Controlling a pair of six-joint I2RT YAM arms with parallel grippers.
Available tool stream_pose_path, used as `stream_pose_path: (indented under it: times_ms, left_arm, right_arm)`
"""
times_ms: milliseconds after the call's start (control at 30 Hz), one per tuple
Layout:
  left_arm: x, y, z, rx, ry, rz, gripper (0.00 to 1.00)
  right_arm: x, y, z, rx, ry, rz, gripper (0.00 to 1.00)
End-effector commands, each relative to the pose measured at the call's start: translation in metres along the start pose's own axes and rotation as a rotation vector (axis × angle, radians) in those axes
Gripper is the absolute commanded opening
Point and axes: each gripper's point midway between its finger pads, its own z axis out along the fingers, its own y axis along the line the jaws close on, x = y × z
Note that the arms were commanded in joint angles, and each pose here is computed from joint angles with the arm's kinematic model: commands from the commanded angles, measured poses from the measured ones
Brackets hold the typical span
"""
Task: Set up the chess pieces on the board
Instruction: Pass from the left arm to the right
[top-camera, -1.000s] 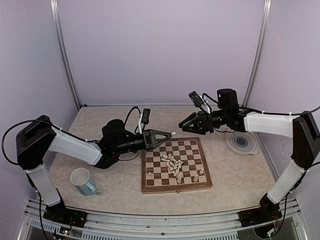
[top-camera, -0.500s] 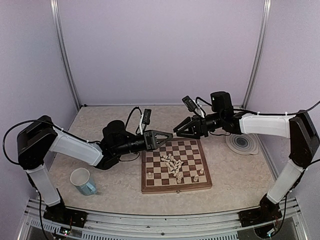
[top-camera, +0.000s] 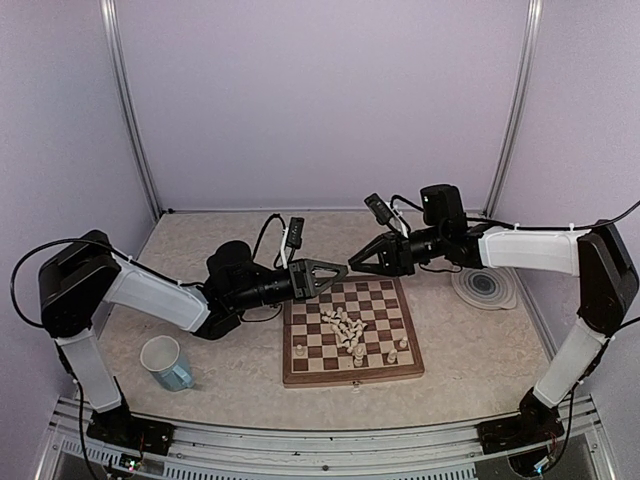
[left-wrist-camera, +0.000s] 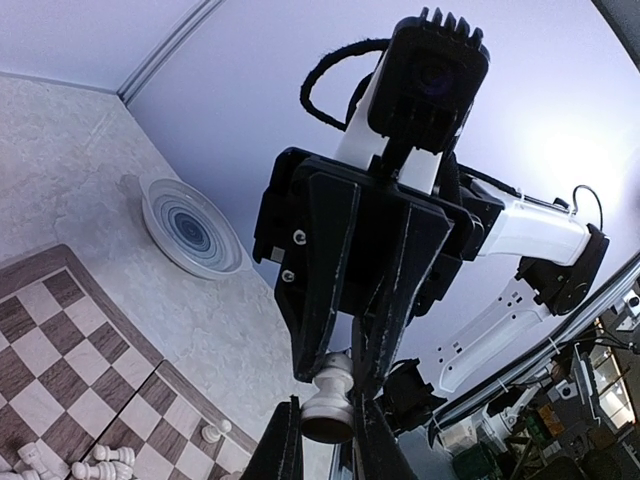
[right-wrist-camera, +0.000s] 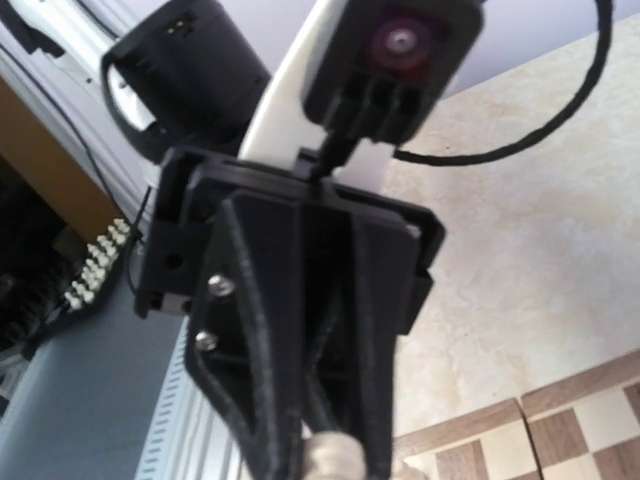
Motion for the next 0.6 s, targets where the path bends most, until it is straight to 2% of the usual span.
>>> stream_pose_path:
  times_ms: [0, 200, 333, 400, 500, 567]
  left_arm:
    - [-0.006, -0.006, 0.006, 0.036, -0.019, 0.009, 0.10]
    - [-0.007, -0.005, 0.006, 0.033, -0.025, 0.006, 0.10]
    - [-0.006, -0.004, 0.007, 0.032, -0.022, 0.002, 0.11]
    - [-0.006, 0.000, 0.006, 0.018, -0.025, -0.003, 0.21]
    - [-0.008, 0.025, 0.001, -0.117, -0.049, -0.013, 0.48]
    - [-0.012, 0.041, -0.008, -0.231, -0.070, 0.005, 0.55]
  right_arm:
    - [-0.002, -0.005, 0.004, 0.024, 0.002, -0.023, 0.15]
    - [0.000, -0.010, 0.005, 0.056, 0.010, -0.028, 0.16]
    - [0.000, -0.013, 0.004, 0.074, 0.019, -0.042, 0.08]
    - [-0.002, -0.014, 0.003, 0.095, 0.035, -0.068, 0.05]
    - [-0.009, -0.013, -0.001, 0.135, 0.094, -0.180, 0.04]
    - [-0.011, -0.007, -0.007, 0.154, 0.153, -0.255, 0.05]
